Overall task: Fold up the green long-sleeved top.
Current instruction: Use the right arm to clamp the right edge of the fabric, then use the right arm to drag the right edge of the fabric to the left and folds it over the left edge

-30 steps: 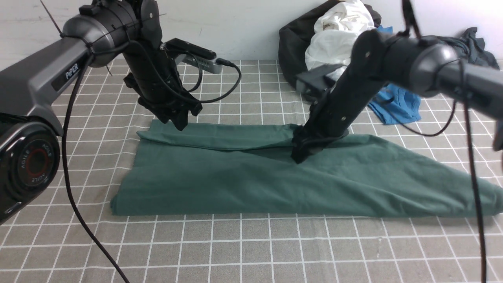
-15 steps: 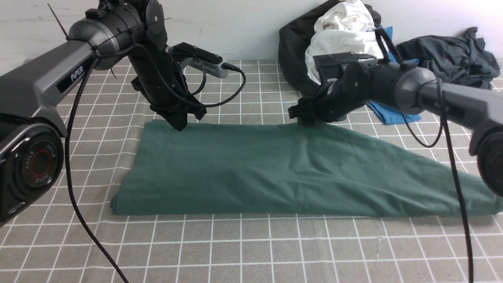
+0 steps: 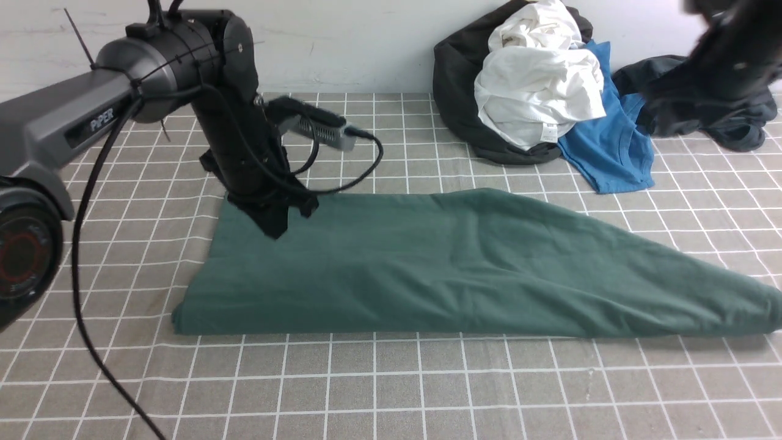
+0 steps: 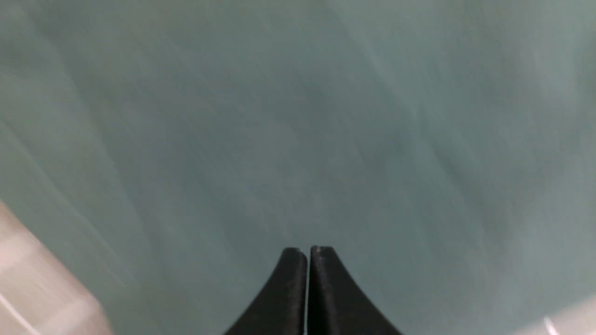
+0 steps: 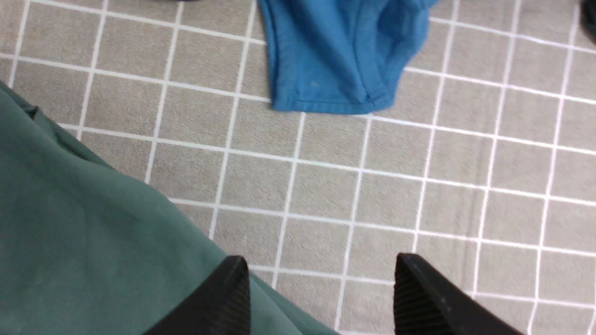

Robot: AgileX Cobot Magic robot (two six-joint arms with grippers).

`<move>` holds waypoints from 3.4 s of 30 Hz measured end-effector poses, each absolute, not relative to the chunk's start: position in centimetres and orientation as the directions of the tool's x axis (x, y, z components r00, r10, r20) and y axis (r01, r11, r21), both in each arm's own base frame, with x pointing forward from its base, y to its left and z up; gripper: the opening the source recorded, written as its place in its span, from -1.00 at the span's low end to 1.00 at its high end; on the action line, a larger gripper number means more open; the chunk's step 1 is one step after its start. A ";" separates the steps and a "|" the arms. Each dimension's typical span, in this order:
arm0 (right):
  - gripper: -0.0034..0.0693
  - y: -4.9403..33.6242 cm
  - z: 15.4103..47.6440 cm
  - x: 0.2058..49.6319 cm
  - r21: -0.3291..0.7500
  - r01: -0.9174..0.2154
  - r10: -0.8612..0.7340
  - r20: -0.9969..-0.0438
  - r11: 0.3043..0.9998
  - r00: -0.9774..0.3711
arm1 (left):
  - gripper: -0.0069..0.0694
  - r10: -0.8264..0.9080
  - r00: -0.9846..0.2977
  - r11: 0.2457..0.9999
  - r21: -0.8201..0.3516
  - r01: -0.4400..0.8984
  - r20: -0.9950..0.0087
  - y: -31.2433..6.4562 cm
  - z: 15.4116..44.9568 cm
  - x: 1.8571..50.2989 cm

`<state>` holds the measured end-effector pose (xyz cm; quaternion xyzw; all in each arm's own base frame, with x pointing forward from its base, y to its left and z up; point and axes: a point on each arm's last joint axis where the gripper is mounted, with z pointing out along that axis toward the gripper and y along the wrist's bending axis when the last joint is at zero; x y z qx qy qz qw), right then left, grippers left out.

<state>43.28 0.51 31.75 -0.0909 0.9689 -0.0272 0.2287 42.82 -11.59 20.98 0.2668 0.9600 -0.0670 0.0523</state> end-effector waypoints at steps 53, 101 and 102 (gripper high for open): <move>-0.78 -8.3 35.4 34.5 -0.288 0.130 -0.051 -0.546 0.949 -0.836 | -0.84 0.504 -0.796 0.843 -0.010 0.538 -0.335 -9.2 29.4 37.0; 0.56 22.7 18.8 37.5 0.016 -0.592 -0.566 -0.274 0.806 -0.778 | -0.84 0.366 -0.767 0.903 0.004 0.429 -0.528 -4.7 32.5 16.7; 0.56 22.7 19.5 37.3 0.020 -0.593 -0.564 -0.287 0.805 -0.774 | -0.84 0.352 -0.754 0.908 0.006 0.419 -0.555 -4.5 32.3 15.5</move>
